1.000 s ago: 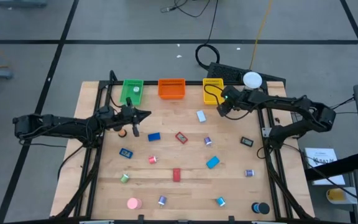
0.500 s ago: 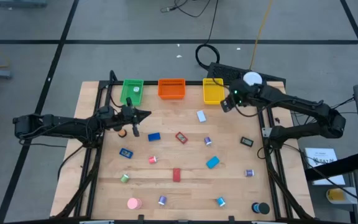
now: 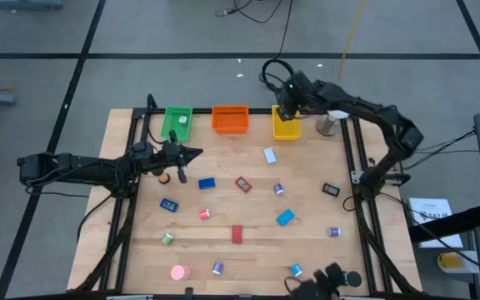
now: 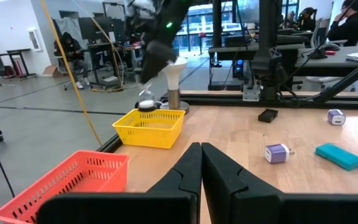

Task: Pick & Place Office items
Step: Put the white hourglass into the yellow bin

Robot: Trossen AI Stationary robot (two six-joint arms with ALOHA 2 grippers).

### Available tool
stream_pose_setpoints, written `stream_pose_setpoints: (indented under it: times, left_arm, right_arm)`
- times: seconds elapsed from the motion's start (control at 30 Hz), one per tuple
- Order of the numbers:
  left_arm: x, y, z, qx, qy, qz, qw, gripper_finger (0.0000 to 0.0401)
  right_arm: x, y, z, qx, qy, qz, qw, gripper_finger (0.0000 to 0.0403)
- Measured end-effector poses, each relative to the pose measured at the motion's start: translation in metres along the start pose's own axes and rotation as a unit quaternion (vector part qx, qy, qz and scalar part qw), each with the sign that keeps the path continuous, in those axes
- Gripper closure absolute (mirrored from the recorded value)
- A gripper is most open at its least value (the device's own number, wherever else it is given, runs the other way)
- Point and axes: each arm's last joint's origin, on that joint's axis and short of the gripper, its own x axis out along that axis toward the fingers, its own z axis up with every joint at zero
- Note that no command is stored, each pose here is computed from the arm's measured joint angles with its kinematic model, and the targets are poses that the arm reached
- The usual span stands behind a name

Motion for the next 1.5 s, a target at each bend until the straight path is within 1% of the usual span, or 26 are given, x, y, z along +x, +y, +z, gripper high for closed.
stream_pose_setpoints:
  times: [0.1, 0.2, 0.5, 0.6, 0.9, 1.1, 1.23, 1.33, 1.5]
  left_arm:
    - [0.0, 0.0, 0.0, 0.0, 0.0, 0.0, 1.0, 0.0391]
    - [0.0, 0.0, 0.0, 0.0, 0.0, 0.0, 1.0, 0.0391]
    - [0.0, 0.0, 0.0, 0.0, 0.0, 0.0, 1.0, 0.0391]
    - [0.0, 0.0, 0.0, 0.0, 0.0, 0.0, 1.0, 0.0391]
    - [0.0, 0.0, 0.0, 0.0, 0.0, 0.0, 1.0, 0.0391]
    - [0.0, 0.0, 0.0, 0.0, 0.0, 0.0, 1.0, 0.0391]
    - [0.0, 0.0, 0.0, 0.0, 0.0, 0.0, 1.0, 0.0391]
    - [0.0, 0.0, 0.0, 0.0, 0.0, 0.0, 1.0, 0.0391]
    - [0.0, 0.0, 0.0, 0.0, 0.0, 0.0, 1.0, 0.0391]
  right_arm:
    - [0.017, -0.007, 0.002, 0.002, 0.017, 0.001, 1.0, 0.0195]
    - [0.027, -0.011, 0.002, 0.006, 0.023, -0.001, 1.0, 0.0194]
    - [0.052, -0.006, 0.0, -0.002, 0.038, -0.007, 0.999, 0.0194]
    - [0.059, -0.004, 0.0, -0.001, 0.036, 0.006, 0.999, 0.0193]
    - [0.059, -0.004, 0.0, -0.009, 0.038, 0.005, 0.999, 0.0193]
    - [0.066, -0.004, -0.009, -0.011, 0.046, 0.004, 0.999, 0.0193]
    - [0.067, -0.004, -0.011, -0.012, 0.051, 0.003, 0.999, 0.0191]
    - [0.067, -0.004, -0.01, -0.011, 0.047, 0.004, 0.999, 0.0181]
    - [0.065, -0.004, -0.009, -0.016, 0.041, 0.004, 0.999, 0.0152]
